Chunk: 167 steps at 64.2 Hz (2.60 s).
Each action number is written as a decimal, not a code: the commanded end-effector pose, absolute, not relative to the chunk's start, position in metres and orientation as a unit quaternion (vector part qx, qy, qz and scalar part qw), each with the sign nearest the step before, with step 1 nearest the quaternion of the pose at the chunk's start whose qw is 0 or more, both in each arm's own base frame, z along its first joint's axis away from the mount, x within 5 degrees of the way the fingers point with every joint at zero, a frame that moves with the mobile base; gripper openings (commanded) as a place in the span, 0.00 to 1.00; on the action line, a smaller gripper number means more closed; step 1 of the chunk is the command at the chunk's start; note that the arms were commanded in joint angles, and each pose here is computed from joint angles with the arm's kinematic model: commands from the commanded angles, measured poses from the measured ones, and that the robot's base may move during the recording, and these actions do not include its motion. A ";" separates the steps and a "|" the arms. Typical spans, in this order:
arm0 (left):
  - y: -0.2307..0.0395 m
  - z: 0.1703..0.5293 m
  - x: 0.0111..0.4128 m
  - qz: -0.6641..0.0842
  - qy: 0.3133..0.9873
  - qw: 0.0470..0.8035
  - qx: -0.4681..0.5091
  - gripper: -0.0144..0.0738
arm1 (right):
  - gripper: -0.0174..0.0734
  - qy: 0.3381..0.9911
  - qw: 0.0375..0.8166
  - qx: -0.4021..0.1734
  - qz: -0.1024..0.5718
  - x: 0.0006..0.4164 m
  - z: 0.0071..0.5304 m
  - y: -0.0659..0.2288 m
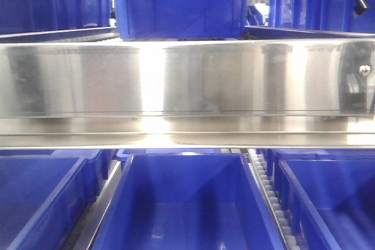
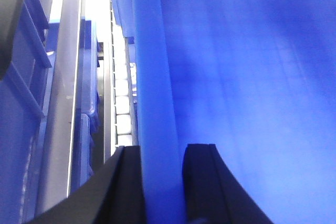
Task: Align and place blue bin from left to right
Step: 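Lift the gripped blue bin up off the shelf with both grippers, then back the base away from the rack while holding the bin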
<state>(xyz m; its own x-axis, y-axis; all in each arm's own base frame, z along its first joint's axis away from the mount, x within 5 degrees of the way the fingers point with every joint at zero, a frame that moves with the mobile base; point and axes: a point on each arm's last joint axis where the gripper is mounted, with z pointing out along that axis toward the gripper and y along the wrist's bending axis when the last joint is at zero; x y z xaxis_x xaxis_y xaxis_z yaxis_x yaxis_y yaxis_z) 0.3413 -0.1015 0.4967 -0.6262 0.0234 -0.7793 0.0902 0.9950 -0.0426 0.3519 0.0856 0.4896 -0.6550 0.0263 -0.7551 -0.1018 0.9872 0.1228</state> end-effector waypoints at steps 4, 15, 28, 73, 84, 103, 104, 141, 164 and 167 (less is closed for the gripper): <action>-0.102 0.515 0.334 -0.052 0.874 0.482 0.038 0.15 | 0.11 0.862 0.498 -0.044 0.084 0.345 0.516 0.086; -0.102 0.515 0.334 -0.052 0.874 0.482 0.038 0.15 | 0.11 0.853 0.513 -0.044 0.087 0.346 0.519 0.087; -0.102 0.515 0.334 -0.052 0.874 0.482 0.038 0.15 | 0.11 0.843 0.528 -0.044 0.091 0.348 0.522 0.087; -0.102 0.515 0.334 -0.052 0.874 0.482 0.038 0.15 | 0.11 0.841 0.532 -0.043 0.092 0.348 0.522 0.088; -0.101 0.515 0.334 -0.052 0.874 0.482 0.037 0.15 | 0.11 0.841 0.531 -0.043 0.092 0.348 0.522 0.088; -0.102 0.517 0.335 -0.054 0.870 0.489 0.038 0.15 | 0.11 0.841 0.531 -0.043 0.092 0.348 0.522 0.088; -0.102 0.517 0.335 -0.054 0.870 0.489 0.038 0.15 | 0.11 0.841 0.531 -0.043 0.092 0.348 0.522 0.088; -0.102 0.517 0.335 -0.054 0.870 0.489 0.038 0.15 | 0.11 0.841 0.531 -0.043 0.092 0.348 0.522 0.088; -0.102 0.517 0.335 -0.054 0.870 0.489 0.038 0.15 | 0.11 0.841 0.531 -0.043 0.092 0.348 0.522 0.088; -0.102 0.517 0.335 -0.054 0.870 0.489 0.038 0.15 | 0.11 0.841 0.531 -0.043 0.092 0.348 0.522 0.088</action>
